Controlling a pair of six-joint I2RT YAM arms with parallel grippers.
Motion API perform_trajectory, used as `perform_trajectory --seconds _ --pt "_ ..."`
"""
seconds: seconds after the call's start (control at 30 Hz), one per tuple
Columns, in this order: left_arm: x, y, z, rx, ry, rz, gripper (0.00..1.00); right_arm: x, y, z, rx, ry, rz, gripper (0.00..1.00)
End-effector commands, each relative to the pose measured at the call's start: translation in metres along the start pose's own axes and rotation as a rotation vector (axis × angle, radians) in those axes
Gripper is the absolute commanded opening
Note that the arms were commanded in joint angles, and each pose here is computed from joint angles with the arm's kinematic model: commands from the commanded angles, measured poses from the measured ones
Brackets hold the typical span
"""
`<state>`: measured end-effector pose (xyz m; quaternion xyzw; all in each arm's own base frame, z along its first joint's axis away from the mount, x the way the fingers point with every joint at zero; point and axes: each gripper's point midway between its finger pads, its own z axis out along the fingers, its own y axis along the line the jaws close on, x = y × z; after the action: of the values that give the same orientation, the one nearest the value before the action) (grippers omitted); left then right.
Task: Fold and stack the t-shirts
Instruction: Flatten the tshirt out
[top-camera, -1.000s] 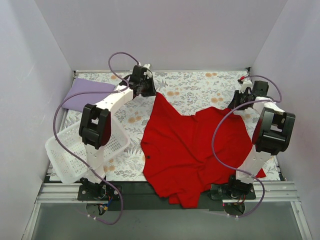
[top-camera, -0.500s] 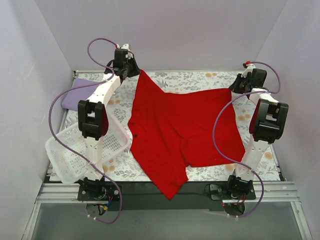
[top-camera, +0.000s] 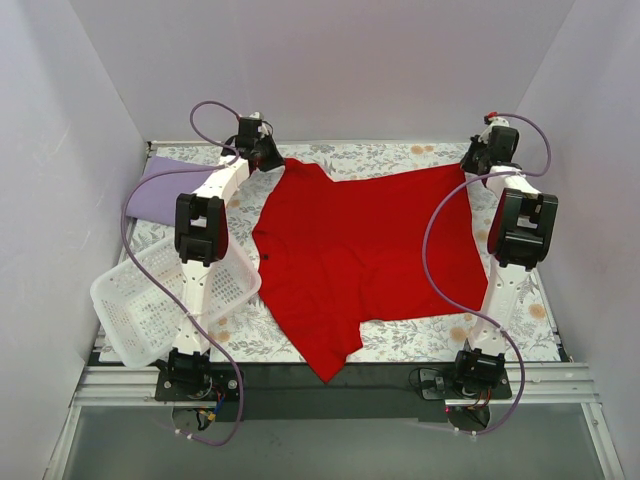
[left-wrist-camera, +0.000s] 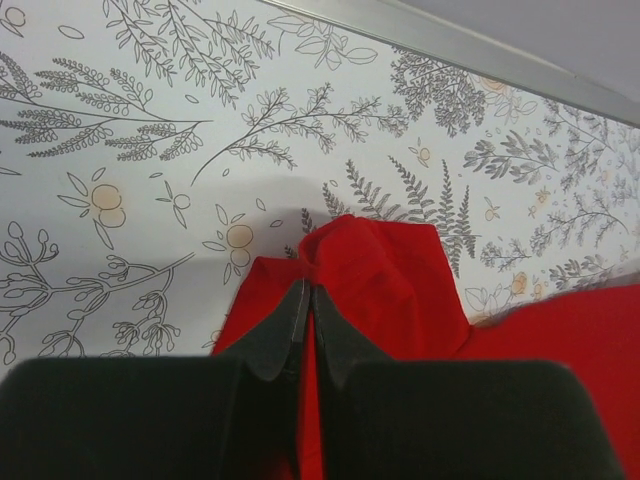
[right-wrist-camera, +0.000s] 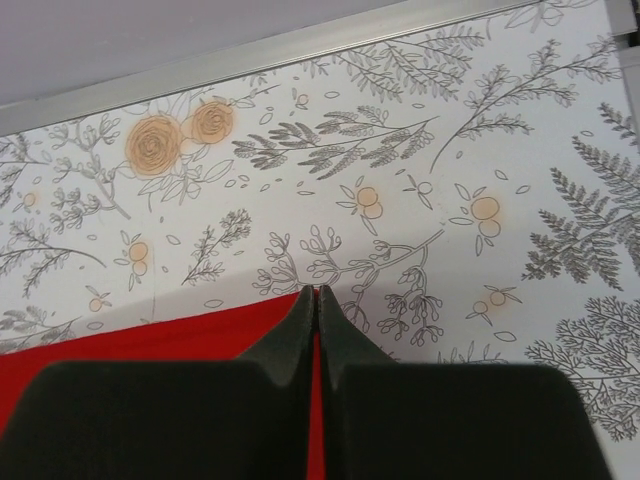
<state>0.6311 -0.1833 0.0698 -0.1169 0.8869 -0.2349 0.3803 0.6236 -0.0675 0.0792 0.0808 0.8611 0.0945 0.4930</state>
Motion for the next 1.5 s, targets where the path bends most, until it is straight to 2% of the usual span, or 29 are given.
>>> perform_trajectory --seconds 0.0,0.13,0.43,0.53,0.6,0.63,0.7,0.73,0.77,0.8,0.83,0.97,1.3,1.4,1.47 --pt "-0.045 -0.034 -0.022 0.09 -0.105 -0.002 0.0 -0.053 -0.016 -0.016 0.132 -0.157 0.006 0.01" --pt "-0.043 -0.036 -0.023 0.105 -0.096 -0.009 0.0 -0.069 -0.012 -0.017 0.116 -0.192 -0.011 0.01" --pt "-0.049 -0.048 -0.034 0.148 -0.104 0.019 0.0 -0.061 0.02 -0.013 -0.029 -0.163 -0.025 0.01" --pt "-0.059 -0.064 -0.055 0.198 -0.126 0.046 0.0 -0.052 0.054 -0.036 -0.202 -0.129 -0.058 0.01" --pt "-0.052 -0.067 -0.062 0.222 -0.118 0.063 0.0 -0.025 0.065 -0.05 -0.273 -0.083 -0.071 0.01" --pt "-0.063 -0.078 -0.081 0.246 -0.151 0.085 0.0 -0.021 0.076 -0.06 -0.336 -0.086 -0.086 0.01" --pt "-0.051 -0.076 -0.089 0.26 -0.14 0.095 0.0 -0.007 0.085 -0.087 -0.376 -0.095 -0.114 0.01" --pt "-0.057 -0.086 -0.109 0.285 -0.165 0.114 0.0 -0.018 0.095 -0.107 -0.405 -0.13 -0.14 0.01" --pt "-0.059 -0.091 -0.117 0.307 -0.185 0.128 0.0 -0.012 0.097 -0.115 -0.409 -0.13 -0.15 0.01" --pt "-0.044 -0.084 -0.118 0.301 -0.156 0.132 0.0 0.002 0.096 -0.121 -0.409 -0.114 -0.15 0.01" --pt "-0.05 -0.091 -0.133 0.316 -0.182 0.148 0.0 0.004 0.096 -0.127 -0.403 -0.12 -0.172 0.01" --pt "-0.043 -0.092 -0.146 0.332 -0.184 0.192 0.0 -0.009 0.093 -0.148 -0.367 -0.163 -0.189 0.01" --pt "-0.05 -0.086 -0.168 0.28 -0.233 0.292 0.0 -0.019 0.072 -0.157 -0.278 -0.191 -0.179 0.01" --pt "-0.05 -0.086 -0.18 0.271 -0.246 0.299 0.0 -0.012 0.066 -0.171 -0.284 -0.189 -0.192 0.01" --pt "-0.057 -0.094 -0.204 0.285 -0.29 0.316 0.0 -0.013 0.069 -0.195 -0.304 -0.219 -0.239 0.01"
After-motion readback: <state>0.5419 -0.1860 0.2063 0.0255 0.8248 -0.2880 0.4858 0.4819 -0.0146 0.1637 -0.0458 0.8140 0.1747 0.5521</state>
